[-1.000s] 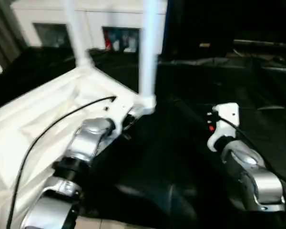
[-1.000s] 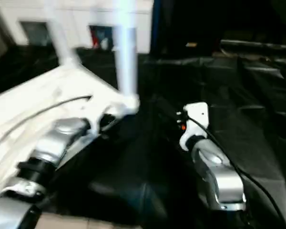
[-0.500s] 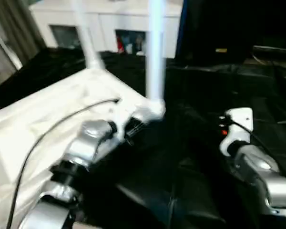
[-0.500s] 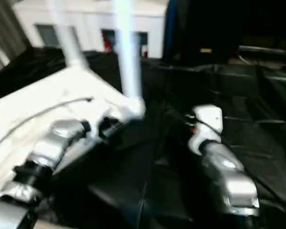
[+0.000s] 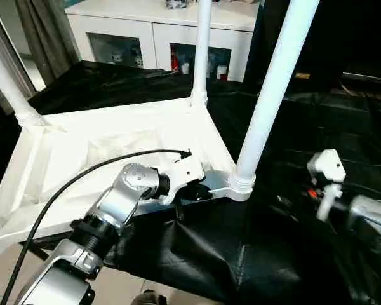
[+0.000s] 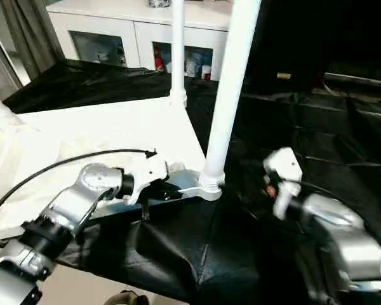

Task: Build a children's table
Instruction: Insert table leg to table base

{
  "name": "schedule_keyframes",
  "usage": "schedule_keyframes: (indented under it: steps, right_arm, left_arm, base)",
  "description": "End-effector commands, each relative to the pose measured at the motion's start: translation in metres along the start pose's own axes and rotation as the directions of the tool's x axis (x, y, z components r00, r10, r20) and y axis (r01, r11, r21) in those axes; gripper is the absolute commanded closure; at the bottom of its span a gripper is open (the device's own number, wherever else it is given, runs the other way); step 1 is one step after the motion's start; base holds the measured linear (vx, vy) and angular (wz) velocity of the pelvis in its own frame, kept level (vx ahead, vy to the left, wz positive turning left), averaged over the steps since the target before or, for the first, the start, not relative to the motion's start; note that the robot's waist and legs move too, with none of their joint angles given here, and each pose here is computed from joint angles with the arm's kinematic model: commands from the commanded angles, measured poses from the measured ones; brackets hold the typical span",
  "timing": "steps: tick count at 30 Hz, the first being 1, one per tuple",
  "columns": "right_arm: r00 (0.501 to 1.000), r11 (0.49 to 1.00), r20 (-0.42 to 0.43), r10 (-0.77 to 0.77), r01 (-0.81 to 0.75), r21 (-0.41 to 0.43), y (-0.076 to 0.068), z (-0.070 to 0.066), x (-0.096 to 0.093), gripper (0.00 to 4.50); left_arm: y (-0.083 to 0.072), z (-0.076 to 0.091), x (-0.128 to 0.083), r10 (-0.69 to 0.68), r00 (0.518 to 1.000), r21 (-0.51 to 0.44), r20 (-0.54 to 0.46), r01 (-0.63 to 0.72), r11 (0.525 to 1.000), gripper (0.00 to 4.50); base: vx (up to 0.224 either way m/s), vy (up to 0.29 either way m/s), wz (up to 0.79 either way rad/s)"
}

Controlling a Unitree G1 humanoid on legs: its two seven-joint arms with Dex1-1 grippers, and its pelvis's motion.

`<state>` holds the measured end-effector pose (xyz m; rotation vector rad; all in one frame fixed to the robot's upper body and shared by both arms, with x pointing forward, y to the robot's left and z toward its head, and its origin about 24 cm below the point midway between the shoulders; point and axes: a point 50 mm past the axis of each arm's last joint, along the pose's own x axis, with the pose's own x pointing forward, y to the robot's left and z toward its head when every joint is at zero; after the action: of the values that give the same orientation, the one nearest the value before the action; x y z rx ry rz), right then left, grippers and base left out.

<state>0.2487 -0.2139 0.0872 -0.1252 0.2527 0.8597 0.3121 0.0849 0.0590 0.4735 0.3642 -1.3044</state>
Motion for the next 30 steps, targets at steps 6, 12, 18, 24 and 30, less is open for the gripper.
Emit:
schedule_keyframes:
  steps: [6, 12, 18, 24, 30]
  right_arm:
    - [0.999, 0.997, -0.039, 0.015, -0.018, -0.076, -0.002, -0.005, 0.012, 0.1]
    - [0.999, 0.997, -0.032, 0.024, -0.027, -0.076, -0.001, -0.007, 0.022, 0.1]
    - [0.998, 0.995, -0.048, 0.05, -0.054, -0.084, 0.0, -0.009, 0.026, 0.1]
    - [0.996, 0.995, -0.033, 0.082, -0.084, -0.056, 0.001, -0.009, 0.029, 0.44]
    - [0.996, 0.995, -0.03, 0.09, -0.091, -0.049, 0.001, -0.01, 0.03, 0.9]
  left_arm:
    - [-0.003, 0.026, 0.001, -0.08, 0.994, 0.129, 0.071, 0.07, 0.989, 4.5]
    - [-0.009, 0.027, 0.002, -0.133, 0.989, 0.146, 0.068, 0.122, 0.982, 4.5]
    - [-0.008, 0.027, 0.003, -0.134, 0.989, 0.151, 0.061, 0.124, 0.981, 4.5]
    - [-0.007, 0.026, 0.002, -0.127, 0.99, 0.148, 0.053, 0.118, 0.982, 4.5]
    - [-0.006, 0.025, 0.002, -0.12, 0.991, 0.144, 0.053, 0.112, 0.983, 4.5]
  base:
    - [0.0, 0.0, 0.0]
    - [0.0, 0.0, 0.0]
    - [0.0, 0.0, 0.0]
    - [0.0, 0.0, 0.0]
    - [0.0, 0.0, 0.0]
